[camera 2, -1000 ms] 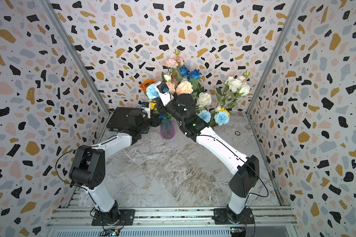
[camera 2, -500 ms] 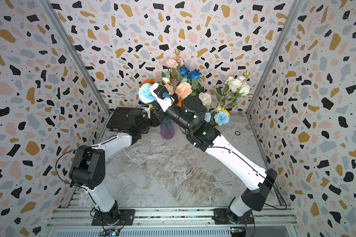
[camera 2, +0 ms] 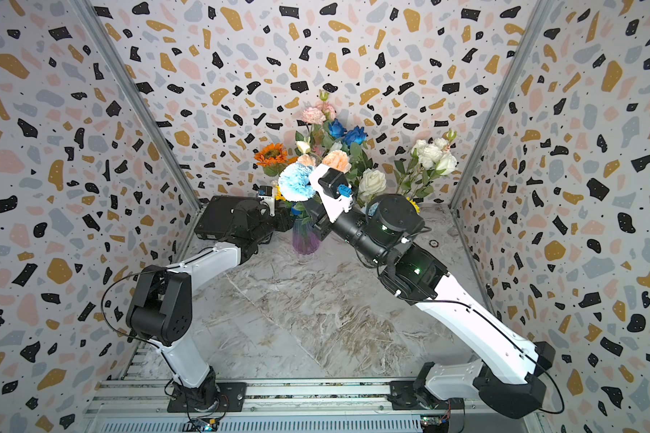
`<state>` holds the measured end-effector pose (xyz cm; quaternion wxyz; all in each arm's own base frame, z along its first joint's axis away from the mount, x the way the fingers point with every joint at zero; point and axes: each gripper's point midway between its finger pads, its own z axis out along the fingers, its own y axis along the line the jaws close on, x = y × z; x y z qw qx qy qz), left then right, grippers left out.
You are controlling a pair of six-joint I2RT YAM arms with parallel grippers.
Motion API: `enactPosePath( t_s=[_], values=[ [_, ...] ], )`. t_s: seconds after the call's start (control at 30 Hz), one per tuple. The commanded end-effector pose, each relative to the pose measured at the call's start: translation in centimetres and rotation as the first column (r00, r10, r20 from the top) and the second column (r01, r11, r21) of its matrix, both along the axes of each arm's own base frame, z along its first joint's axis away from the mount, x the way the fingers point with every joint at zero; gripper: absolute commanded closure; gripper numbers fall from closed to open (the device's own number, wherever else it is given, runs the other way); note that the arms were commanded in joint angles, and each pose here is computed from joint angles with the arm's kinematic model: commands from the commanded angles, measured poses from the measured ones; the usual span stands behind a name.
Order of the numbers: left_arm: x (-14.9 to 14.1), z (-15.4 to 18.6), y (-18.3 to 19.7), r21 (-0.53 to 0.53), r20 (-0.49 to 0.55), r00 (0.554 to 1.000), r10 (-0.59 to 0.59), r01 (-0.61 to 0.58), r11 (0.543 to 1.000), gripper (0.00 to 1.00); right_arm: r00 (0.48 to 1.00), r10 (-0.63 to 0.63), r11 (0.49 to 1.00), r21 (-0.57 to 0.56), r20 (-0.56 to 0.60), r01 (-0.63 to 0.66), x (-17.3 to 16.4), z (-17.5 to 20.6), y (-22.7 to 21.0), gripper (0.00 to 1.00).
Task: Pick out blue flowers from the vase
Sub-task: Place the flower at the center of the board.
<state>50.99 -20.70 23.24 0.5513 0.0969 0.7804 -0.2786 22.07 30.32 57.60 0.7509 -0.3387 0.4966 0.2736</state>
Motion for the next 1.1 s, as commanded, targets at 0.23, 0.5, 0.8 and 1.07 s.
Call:
enactPosePath(
  t_s=[0.23,0.5,0.8,1.07],
  values=[
    [-0.5,-2.8,0.4,0.076,-0.087,0.996,0.011,-0.004,0.997,0.37,0.961,-0.200,0.979,0.007,-0.192,0.206,-1.0,-2.7,-8.2,0.73],
    [-0.5,-2.2,0.6,0.094,-0.072,0.997,0.012,-0.005,0.996,0.37,0.869,-0.424,0.901,-0.020,-0.255,0.433,-0.5,-4.9,-14.2,0.76],
    [-0.7,-2.2,0.7,0.116,-0.071,0.997,0.008,0.000,0.993,0.37,0.700,-0.667,0.724,-0.002,-0.254,0.690,-2.2,-4.7,-23.7,0.83],
    [-1.2,-2.0,0.8,0.121,-0.070,0.998,0.008,0.000,0.993,0.37,0.533,-0.813,0.556,-0.042,-0.234,0.830,-2.6,-4.9,-28.1,1.00]
  ],
)
